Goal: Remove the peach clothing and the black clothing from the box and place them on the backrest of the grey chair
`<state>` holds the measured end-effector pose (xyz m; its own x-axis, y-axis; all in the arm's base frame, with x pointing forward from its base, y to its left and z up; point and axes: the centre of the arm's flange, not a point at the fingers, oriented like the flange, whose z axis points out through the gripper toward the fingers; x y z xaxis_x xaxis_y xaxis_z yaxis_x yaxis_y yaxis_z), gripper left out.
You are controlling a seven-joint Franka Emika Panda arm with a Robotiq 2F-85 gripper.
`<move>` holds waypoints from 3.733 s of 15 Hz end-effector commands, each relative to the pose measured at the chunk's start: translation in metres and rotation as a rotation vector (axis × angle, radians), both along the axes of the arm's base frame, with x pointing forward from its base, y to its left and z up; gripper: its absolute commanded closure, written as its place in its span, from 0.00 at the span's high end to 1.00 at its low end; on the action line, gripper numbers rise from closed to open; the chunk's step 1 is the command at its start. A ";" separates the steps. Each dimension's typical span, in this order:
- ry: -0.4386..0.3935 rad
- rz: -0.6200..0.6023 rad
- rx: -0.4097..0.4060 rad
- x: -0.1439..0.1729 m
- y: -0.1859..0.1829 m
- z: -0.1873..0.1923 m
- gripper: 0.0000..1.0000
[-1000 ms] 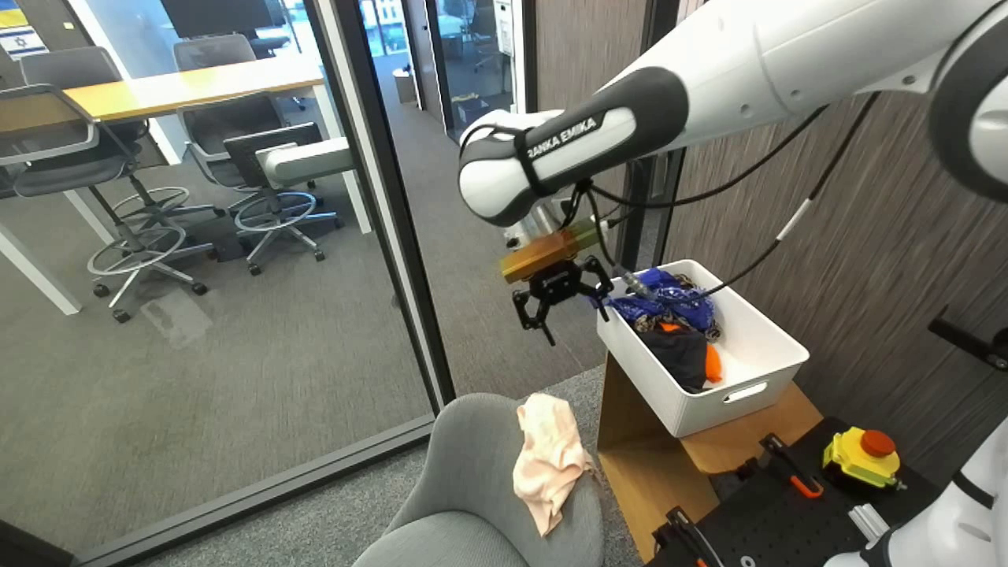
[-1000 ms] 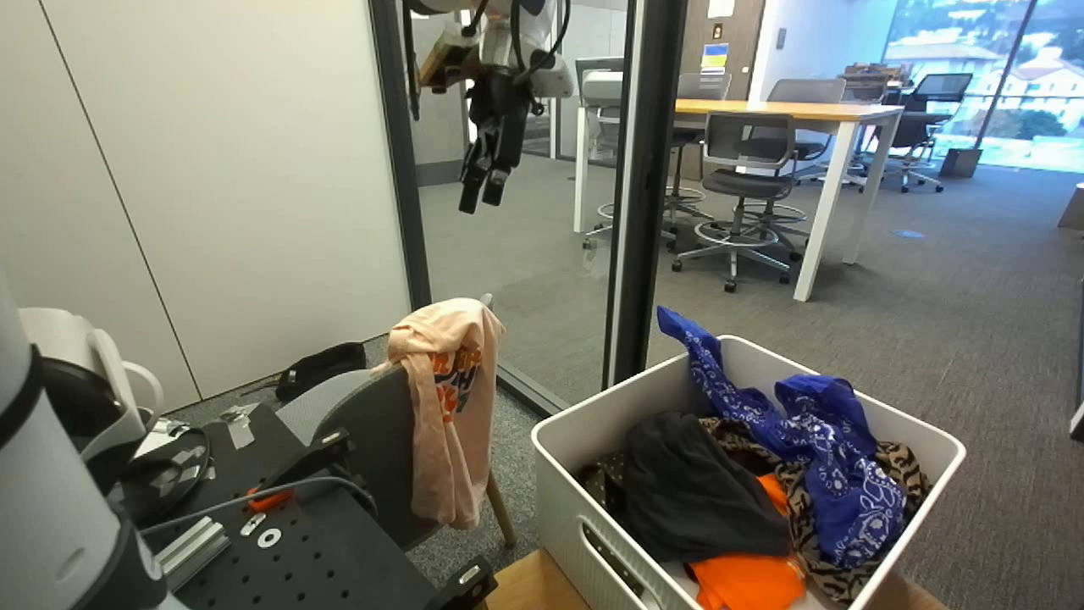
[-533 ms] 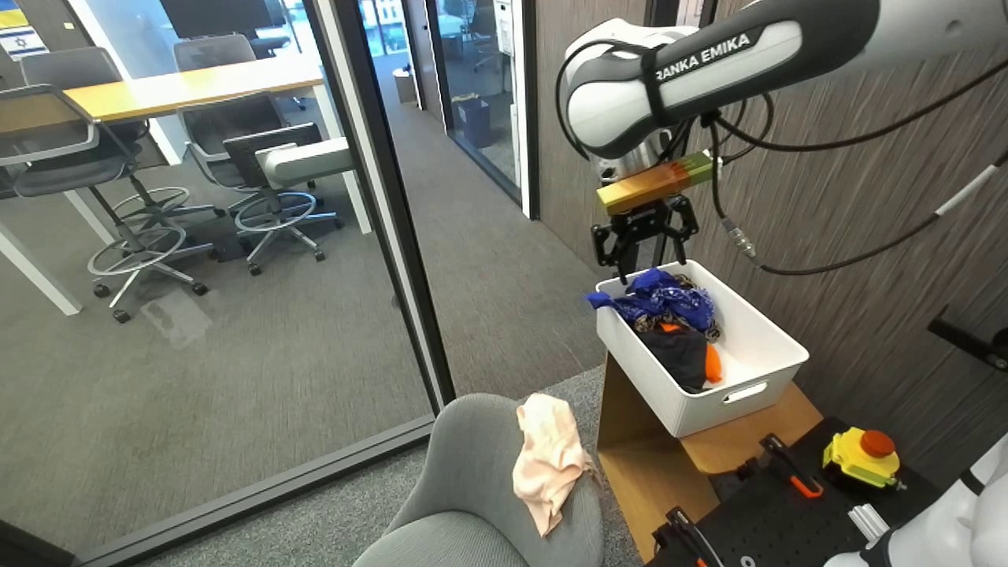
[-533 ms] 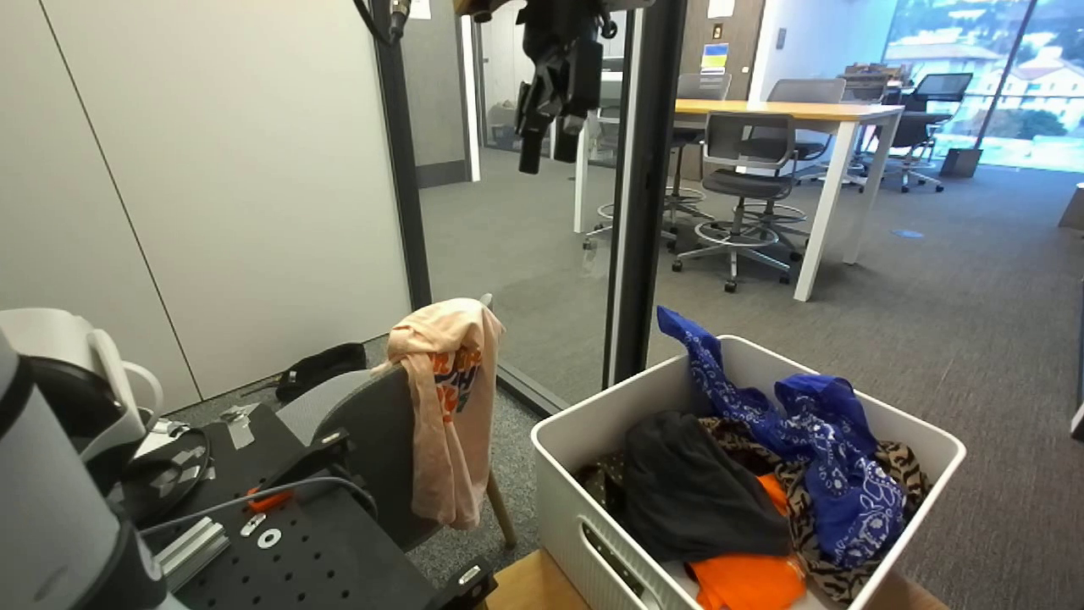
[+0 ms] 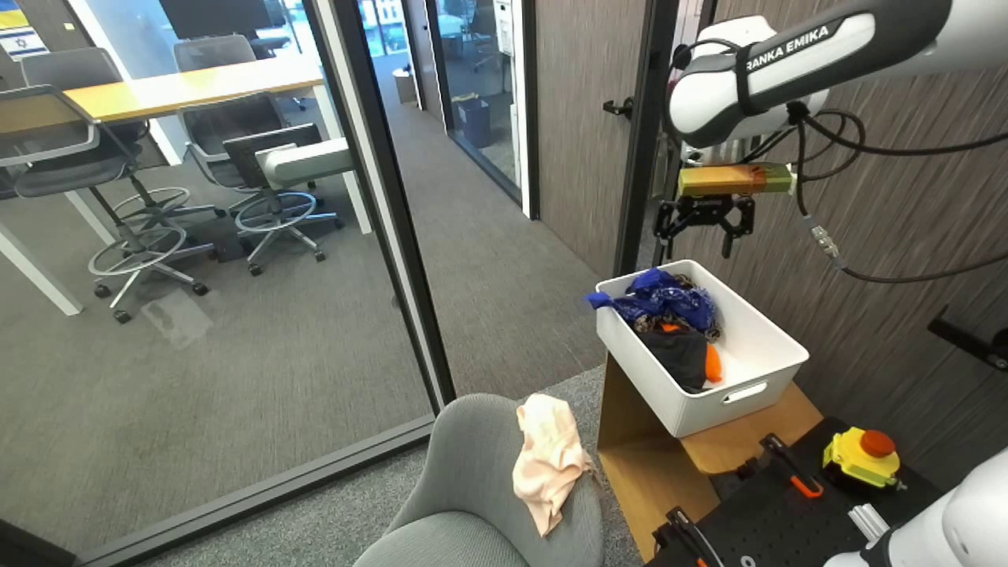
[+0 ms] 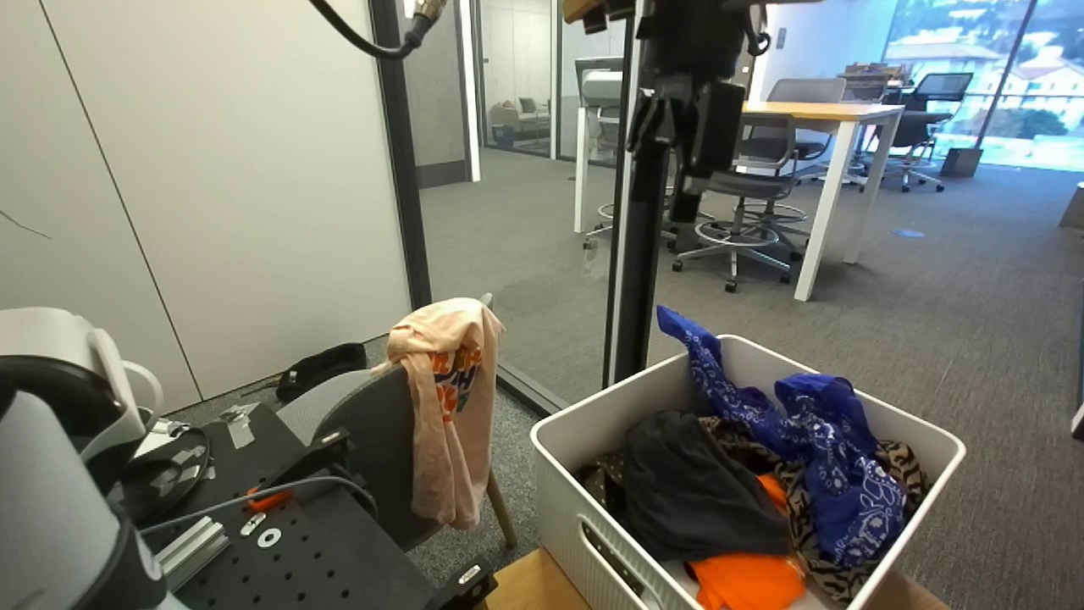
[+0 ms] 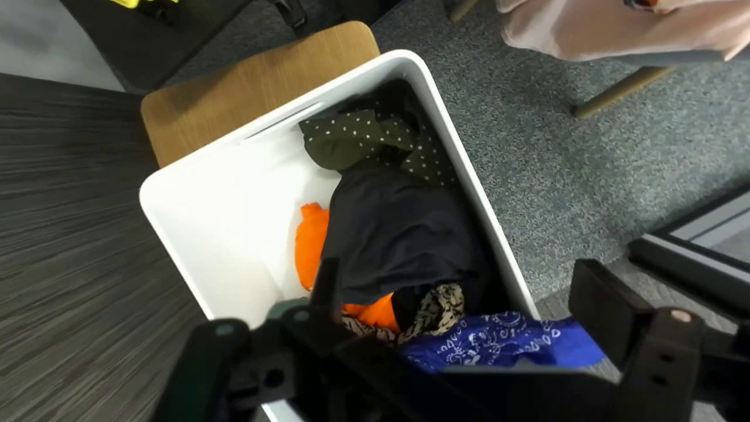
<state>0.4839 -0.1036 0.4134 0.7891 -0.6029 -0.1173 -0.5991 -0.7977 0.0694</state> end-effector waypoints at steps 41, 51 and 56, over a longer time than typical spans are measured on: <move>-0.013 -0.503 0.075 0.019 -0.118 -0.335 1.00; -0.009 -0.508 0.077 0.020 -0.119 -0.338 1.00; -0.015 -0.507 0.078 0.021 -0.120 -0.337 0.69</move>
<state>0.4977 -0.2181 0.0789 0.4215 -0.8891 -0.1784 -0.9006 -0.4335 0.0325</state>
